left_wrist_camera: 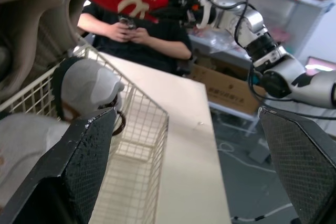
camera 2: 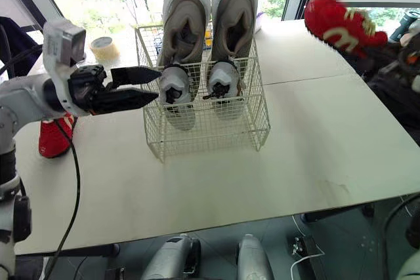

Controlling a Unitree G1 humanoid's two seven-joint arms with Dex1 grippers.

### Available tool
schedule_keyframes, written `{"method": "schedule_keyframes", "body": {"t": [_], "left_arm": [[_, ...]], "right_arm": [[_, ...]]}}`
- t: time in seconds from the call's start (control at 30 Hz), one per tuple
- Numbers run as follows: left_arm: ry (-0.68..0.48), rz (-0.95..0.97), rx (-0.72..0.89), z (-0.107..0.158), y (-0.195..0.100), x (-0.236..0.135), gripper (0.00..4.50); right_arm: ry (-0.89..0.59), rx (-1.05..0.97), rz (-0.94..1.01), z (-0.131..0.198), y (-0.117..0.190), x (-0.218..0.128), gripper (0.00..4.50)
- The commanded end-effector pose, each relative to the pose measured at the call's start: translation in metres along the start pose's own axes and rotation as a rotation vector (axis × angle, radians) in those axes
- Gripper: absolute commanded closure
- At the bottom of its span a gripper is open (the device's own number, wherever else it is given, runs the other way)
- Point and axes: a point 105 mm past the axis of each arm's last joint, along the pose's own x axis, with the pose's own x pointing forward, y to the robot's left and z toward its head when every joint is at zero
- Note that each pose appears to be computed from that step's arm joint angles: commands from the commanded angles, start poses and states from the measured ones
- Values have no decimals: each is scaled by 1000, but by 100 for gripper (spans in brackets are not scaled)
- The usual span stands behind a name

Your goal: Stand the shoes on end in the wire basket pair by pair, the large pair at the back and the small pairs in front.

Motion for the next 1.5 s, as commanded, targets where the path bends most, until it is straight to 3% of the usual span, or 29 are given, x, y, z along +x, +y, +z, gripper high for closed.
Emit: {"method": "schedule_keyframes", "body": {"t": [0.03,0.23,0.47,0.8,1.0,1.2,1.5], "left_arm": [[-21,-46,-8,14,4,0,0],[-56,-89,-55,34,15,3,0],[-40,-104,-99,40,22,6,0],[-31,-155,-119,40,12,9,0],[2,-168,-99,35,2,3,0],[-26,-131,-107,37,10,5,0],[-37,-126,-121,35,14,9,0]], "right_arm": [[-200,-130,120,78,32,-15,442],[-366,-220,402,130,110,-18,442],[-357,-425,545,120,157,2,442],[-378,-630,508,108,156,26,442],[-400,-636,420,116,134,33,442],[-444,-587,557,120,161,24,442],[-424,-592,600,116,169,24,442]]}}
